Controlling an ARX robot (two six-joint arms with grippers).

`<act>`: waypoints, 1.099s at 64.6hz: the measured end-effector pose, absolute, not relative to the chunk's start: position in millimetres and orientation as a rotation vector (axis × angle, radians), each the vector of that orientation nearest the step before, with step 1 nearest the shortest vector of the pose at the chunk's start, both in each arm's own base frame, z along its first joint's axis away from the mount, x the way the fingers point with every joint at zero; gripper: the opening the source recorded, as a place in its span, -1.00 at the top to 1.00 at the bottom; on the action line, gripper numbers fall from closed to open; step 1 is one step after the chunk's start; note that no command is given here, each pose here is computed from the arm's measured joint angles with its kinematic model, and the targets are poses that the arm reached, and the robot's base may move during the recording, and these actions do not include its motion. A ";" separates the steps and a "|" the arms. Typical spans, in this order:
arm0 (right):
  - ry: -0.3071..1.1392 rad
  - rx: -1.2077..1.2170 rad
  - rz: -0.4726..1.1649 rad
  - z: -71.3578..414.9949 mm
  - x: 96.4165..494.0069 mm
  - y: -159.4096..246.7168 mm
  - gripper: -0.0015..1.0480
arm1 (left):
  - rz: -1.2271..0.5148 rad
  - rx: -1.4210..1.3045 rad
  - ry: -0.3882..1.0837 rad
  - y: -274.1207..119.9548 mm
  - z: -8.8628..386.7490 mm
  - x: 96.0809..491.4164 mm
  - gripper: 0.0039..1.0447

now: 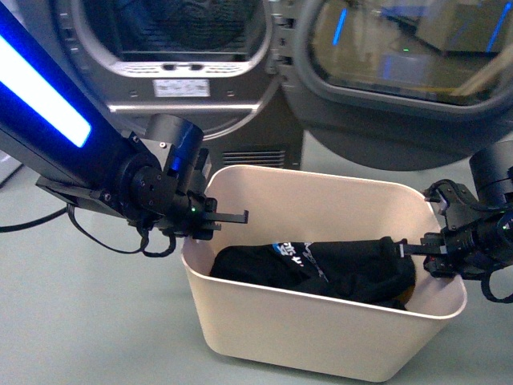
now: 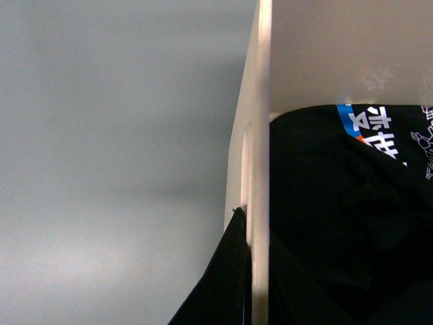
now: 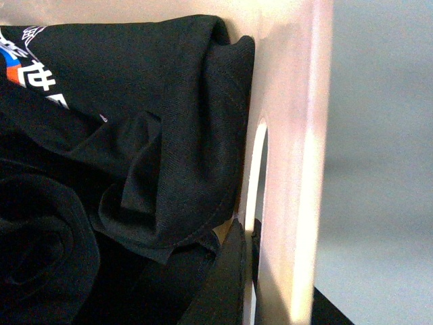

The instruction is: Move hamper under clothes hanger

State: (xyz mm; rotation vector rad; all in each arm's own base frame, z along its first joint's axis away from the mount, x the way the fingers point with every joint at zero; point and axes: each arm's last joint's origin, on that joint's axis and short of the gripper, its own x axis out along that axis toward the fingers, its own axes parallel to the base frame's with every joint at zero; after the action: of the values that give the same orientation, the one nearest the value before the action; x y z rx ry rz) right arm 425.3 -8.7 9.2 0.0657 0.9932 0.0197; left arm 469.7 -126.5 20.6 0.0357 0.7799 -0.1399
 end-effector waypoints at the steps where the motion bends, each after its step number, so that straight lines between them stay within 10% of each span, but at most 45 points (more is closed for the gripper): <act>1: 0.992 0.065 0.018 9.7 425.4 -9.4 0.94 | -0.143 0.036 0.780 -127.4 20.6 469.5 0.94; 71: 0.991 0.070 0.011 10.3 424.5 -13.9 0.94 | -0.151 0.039 0.771 -132.5 24.2 468.8 0.94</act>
State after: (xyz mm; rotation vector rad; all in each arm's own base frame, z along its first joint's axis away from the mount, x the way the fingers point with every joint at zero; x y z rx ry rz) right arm 424.5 -13.9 10.3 0.0705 0.9912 0.0106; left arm 468.8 -132.5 24.2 0.0392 0.7706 -0.1515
